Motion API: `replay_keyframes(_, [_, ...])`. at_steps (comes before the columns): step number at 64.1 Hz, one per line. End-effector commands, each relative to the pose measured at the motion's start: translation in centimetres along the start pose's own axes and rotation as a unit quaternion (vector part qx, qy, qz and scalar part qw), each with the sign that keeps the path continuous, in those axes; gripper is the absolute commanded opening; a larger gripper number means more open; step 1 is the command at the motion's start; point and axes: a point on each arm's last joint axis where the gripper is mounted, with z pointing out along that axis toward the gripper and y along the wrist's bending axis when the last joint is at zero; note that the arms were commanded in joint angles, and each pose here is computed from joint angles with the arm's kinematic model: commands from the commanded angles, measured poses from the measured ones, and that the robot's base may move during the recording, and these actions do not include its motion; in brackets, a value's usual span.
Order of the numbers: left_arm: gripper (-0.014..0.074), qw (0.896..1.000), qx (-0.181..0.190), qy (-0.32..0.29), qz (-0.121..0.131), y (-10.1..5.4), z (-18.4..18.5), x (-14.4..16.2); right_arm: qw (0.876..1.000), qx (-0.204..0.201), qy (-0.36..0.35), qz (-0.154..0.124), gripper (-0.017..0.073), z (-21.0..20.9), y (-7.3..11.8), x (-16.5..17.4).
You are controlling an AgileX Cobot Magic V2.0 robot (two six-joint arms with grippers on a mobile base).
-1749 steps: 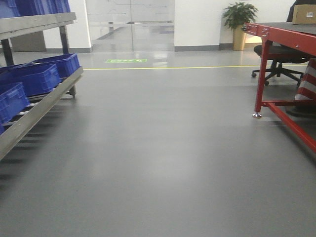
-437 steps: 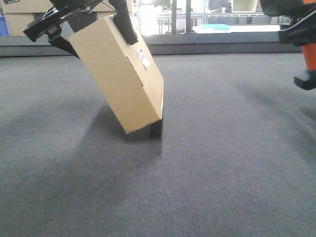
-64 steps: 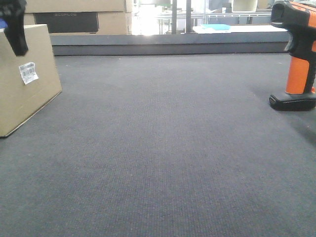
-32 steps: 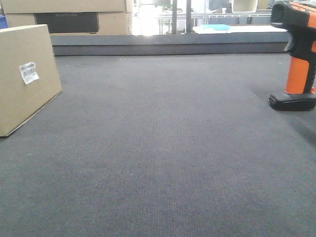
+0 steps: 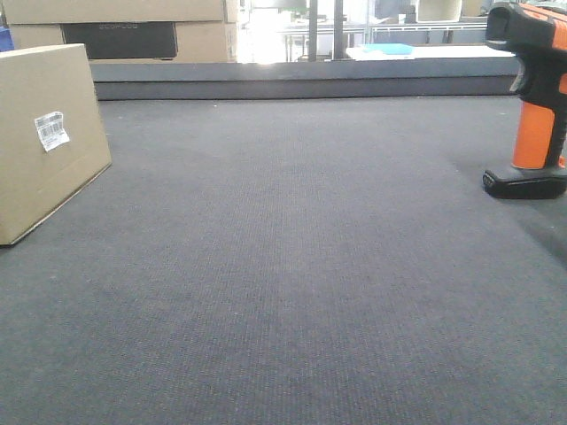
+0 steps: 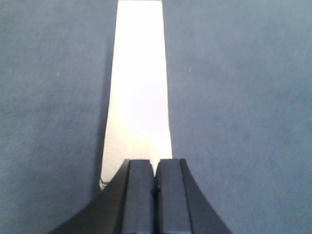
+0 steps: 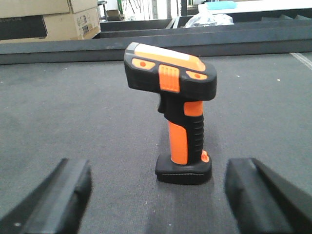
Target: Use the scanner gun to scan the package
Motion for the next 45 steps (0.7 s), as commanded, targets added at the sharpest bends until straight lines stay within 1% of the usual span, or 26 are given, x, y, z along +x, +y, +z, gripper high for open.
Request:
replay_keyframes(1, [-0.0111,0.998,0.010,-0.058,-0.018,0.1,-0.7,0.9,1.000,-0.002,-0.005,-0.005,0.0327,-0.3,0.1,-0.9])
replay_keyframes(7, [-0.0111,0.995,0.015,-0.099,-0.022,0.2,-1.4,2.3,1.000,-0.004,-0.003,-0.004,0.0160,-0.6,0.3,-1.9])
replay_keyframes(8, [-0.0111,0.994,0.016,-0.106,-0.024,0.3,-1.5,2.7,1.000,-0.005,-0.006,-0.004,0.0122,-0.6,0.3,-2.2])
replay_keyframes(12, [-0.0111,0.992,0.019,-0.118,-0.033,0.4,-2.0,3.8,1.000,-0.006,-0.019,-0.004,0.0011,-0.9,0.4,-2.8])
replay_keyframes(13, [-0.0111,0.992,0.020,-0.121,-0.034,0.4,-2.2,4.2,1.000,-0.007,-0.024,-0.004,-0.0032,-1.0,0.5,-3.0])
replay_keyframes(17, [-0.0111,0.992,0.020,-0.123,-0.034,0.5,-2.7,5.4,0.999,-0.009,-0.035,-0.004,-0.0158,-1.4,0.5,-3.5])
replay_keyframes(25, [-0.0111,0.989,0.022,-0.140,-0.033,0.7,-4.1,7.3,0.999,-0.012,-0.049,-0.003,-0.0158,-2.4,0.6,-3.9])
replay_keyframes(33, [-0.0111,0.986,0.026,-0.164,-0.035,0.9,-5.5,9.1,1.000,-0.012,-0.021,-0.005,-0.0158,-3.6,0.6,-3.3])
replay_keyframes(37, [-0.0111,0.984,0.027,-0.173,-0.035,1.0,-6.0,10.2,1.000,-0.013,-0.019,-0.007,-0.0158,-4.5,0.6,-3.2])
replay_keyframes(45, [-0.0111,0.977,0.031,-0.207,-0.034,1.1,-7.2,11.7,0.999,-0.018,-0.043,-0.007,-0.0158,-6.3,0.6,-3.4])
